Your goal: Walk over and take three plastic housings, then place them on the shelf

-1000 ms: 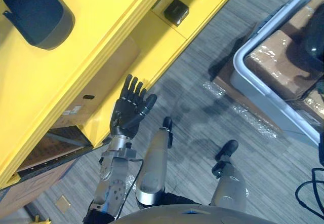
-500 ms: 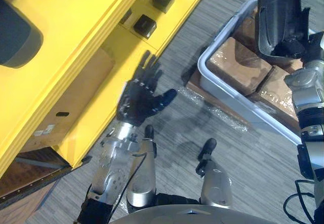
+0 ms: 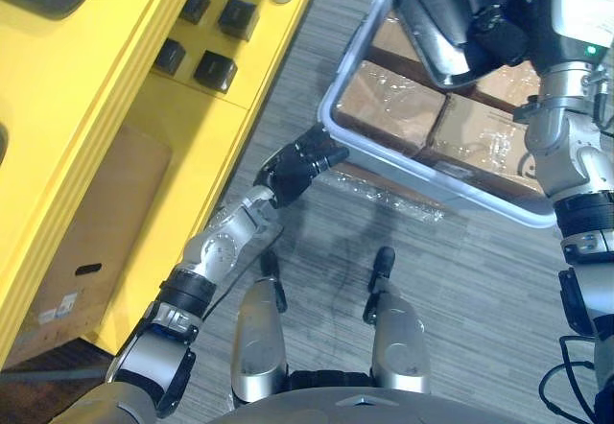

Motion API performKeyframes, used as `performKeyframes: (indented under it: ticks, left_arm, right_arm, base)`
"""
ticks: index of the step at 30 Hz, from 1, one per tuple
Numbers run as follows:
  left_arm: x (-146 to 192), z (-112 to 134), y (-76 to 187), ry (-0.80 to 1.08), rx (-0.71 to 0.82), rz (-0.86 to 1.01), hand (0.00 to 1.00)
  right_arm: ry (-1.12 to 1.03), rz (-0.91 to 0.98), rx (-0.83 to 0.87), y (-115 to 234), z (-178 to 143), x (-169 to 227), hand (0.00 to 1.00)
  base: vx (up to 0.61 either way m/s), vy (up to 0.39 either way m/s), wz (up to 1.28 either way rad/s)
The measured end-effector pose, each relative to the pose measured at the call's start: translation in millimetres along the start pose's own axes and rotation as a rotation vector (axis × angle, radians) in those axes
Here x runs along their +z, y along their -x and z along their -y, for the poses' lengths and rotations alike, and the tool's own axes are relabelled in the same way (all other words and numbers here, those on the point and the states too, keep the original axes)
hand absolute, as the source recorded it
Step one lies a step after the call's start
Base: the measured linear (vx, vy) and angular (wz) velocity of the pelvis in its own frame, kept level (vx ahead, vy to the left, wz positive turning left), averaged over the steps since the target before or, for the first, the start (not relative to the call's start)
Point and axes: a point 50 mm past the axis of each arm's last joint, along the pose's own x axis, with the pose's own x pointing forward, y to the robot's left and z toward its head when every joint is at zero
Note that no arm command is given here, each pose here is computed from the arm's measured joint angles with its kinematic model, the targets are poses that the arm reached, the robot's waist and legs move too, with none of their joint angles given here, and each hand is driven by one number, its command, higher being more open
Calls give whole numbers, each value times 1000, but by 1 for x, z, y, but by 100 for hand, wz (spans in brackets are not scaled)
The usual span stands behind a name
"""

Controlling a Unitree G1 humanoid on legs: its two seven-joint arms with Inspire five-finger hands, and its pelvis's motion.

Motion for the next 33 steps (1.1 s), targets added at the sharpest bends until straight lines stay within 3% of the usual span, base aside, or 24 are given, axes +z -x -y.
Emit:
performKeyframes:
  ticks: [5,10,24,25,33]
  left_arm:
    - [16,17,-10,125,-125,66,100]
    - [21,17,-13,147,-132,107,100]
    - [-18,12,-13,170,-17,31,100]
    - [-27,12,-12,160,2,5,0]
    - [-56,7,-4,167,122,-38,0]
  right_arm:
    - [-10,166,18,15,-11,18,0]
    - [-56,195,102,40,-37,30,0]
    - [-216,256,246,83,-79,76,0]
    - [-243,266,260,89,-82,83,0]
    - [-338,228,343,124,-92,90,0]
  base:
    - [7,1,-7]
    - [-8,-4,-4]
    - [10,3,4]
    - [0,0,0]
    - [0,0,0]
